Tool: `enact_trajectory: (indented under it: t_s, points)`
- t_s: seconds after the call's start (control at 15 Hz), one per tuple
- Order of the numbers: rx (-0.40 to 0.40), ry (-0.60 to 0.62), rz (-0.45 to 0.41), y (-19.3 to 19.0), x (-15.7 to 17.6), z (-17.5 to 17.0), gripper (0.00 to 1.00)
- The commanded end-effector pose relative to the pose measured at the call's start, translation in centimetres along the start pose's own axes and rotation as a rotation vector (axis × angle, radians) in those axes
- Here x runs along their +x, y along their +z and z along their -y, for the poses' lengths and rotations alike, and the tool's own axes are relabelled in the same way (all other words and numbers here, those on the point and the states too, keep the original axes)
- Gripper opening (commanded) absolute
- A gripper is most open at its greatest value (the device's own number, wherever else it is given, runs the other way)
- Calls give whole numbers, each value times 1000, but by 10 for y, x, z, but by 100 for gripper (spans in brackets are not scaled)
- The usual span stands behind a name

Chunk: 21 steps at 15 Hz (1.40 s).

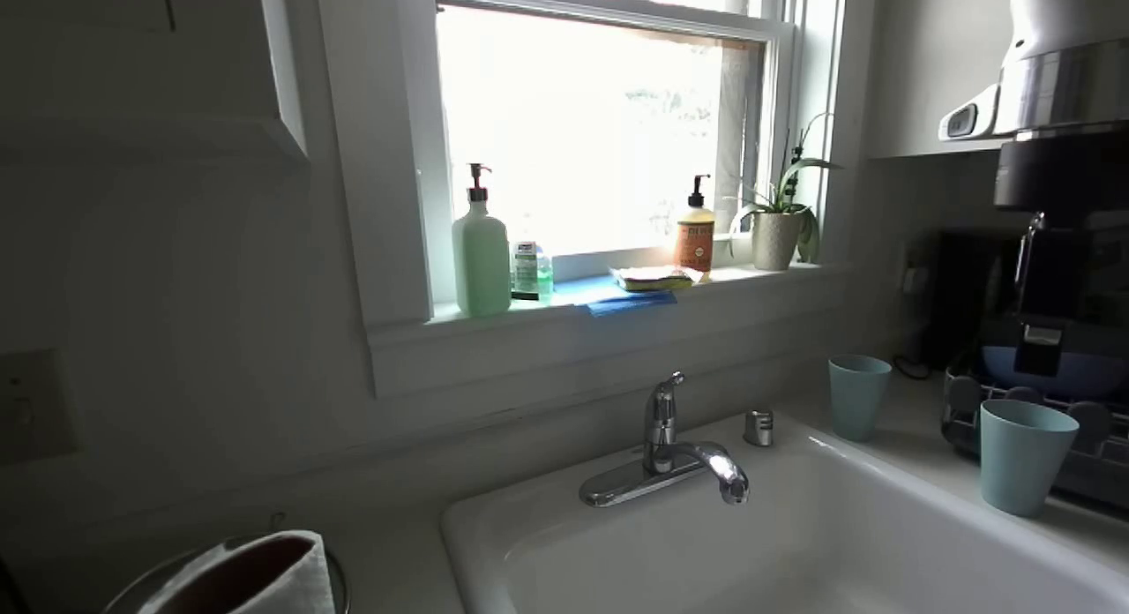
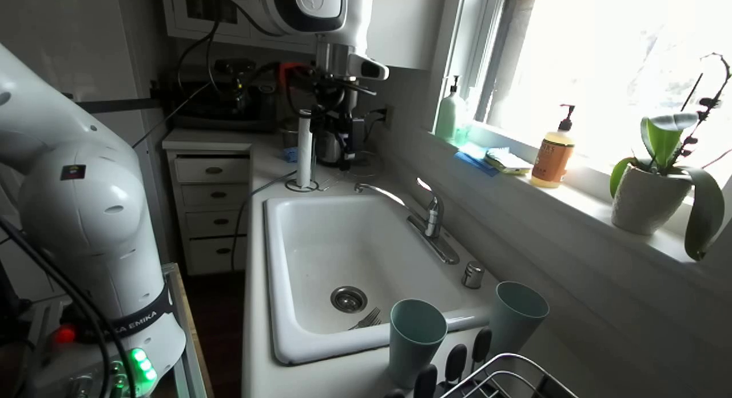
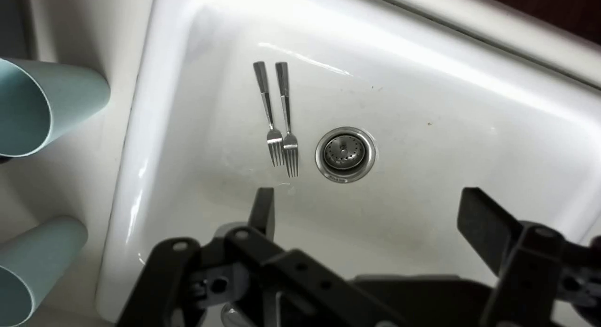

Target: Push the faucet handle upwards then push the faucet to the right, place the cup at the front of the counter under the running faucet then put it back on the counter

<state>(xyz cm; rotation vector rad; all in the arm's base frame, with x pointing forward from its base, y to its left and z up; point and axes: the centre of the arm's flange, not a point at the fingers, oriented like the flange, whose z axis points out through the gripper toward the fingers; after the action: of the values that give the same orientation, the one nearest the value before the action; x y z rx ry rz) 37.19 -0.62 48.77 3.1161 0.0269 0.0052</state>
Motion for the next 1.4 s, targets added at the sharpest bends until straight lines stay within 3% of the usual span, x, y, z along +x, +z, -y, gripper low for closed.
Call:
enact_trajectory:
  t_s: [0.0, 0.2, 0.6, 1.33]
  points:
    - [-34, 89, -68, 6, 21, -3, 100]
    - [0, 148, -138, 10, 45, -4, 100]
    - [25, 230, -127, 49, 92, 13, 100]
    - [3, 188, -319, 89, 176, 39, 100]
